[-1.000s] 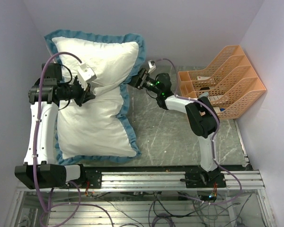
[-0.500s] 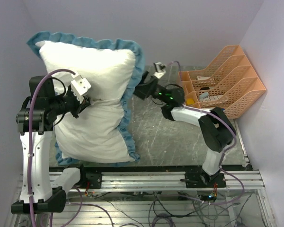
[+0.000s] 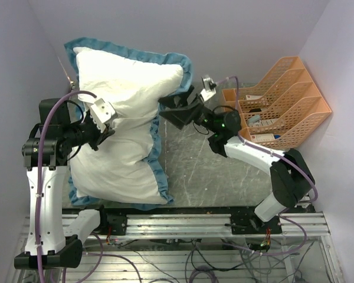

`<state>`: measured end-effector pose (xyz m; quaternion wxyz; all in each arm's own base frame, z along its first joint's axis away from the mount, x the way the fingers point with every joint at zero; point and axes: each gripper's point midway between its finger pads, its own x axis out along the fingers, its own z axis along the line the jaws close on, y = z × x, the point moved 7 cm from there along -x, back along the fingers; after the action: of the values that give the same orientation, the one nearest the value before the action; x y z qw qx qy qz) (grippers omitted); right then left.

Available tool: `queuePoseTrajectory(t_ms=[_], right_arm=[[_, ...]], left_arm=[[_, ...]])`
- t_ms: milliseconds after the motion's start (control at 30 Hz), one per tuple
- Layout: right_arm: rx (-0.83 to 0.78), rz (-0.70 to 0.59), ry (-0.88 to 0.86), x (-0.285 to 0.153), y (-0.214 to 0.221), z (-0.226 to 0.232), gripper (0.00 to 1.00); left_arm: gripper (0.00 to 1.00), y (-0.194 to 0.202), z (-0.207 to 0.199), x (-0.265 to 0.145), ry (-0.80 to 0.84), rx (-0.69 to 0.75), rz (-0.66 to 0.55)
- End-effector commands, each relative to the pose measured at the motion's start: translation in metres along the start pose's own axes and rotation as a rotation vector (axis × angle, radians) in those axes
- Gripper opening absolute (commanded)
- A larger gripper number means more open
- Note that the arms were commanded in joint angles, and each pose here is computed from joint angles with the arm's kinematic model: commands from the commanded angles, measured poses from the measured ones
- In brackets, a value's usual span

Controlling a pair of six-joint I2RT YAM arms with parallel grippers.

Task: Remove the pillowcase from the pillow
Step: Remove the pillow from the pillowcase.

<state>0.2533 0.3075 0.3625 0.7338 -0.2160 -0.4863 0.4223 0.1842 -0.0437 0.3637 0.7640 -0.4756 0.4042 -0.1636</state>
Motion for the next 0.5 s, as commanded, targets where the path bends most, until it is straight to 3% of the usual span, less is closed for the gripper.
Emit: queuePoseTrajectory(t_ms=[0,100,233,367,467], right_arm=[[-0.125,0.003,0.295,0.021,-0.01,-0.037,1.0],[-0.173,0.011,0.333,0.04,-0.01,-0.041,1.0],[-0.327,0.067,0.564,0.052,0.001,-0.039,1.0],[-0.338,0.045,0.795,0.011,0.008,-0.049,1.0],[-0.255,0.03,0.851,-0.016,0.012,-0.063,1.0]], left_arm=[[0.07,0.002,-0.026,-0.013,0.113,0.022,0.015],[0.07,0.005,-0.033,-0.017,0.141,0.054,0.016],[0.07,0.003,-0.037,-0.022,0.155,0.073,0.014],[0.07,0.001,-0.039,-0.027,0.14,0.108,0.014],[0.07,0.002,-0.041,-0.028,0.145,0.117,0.01]])
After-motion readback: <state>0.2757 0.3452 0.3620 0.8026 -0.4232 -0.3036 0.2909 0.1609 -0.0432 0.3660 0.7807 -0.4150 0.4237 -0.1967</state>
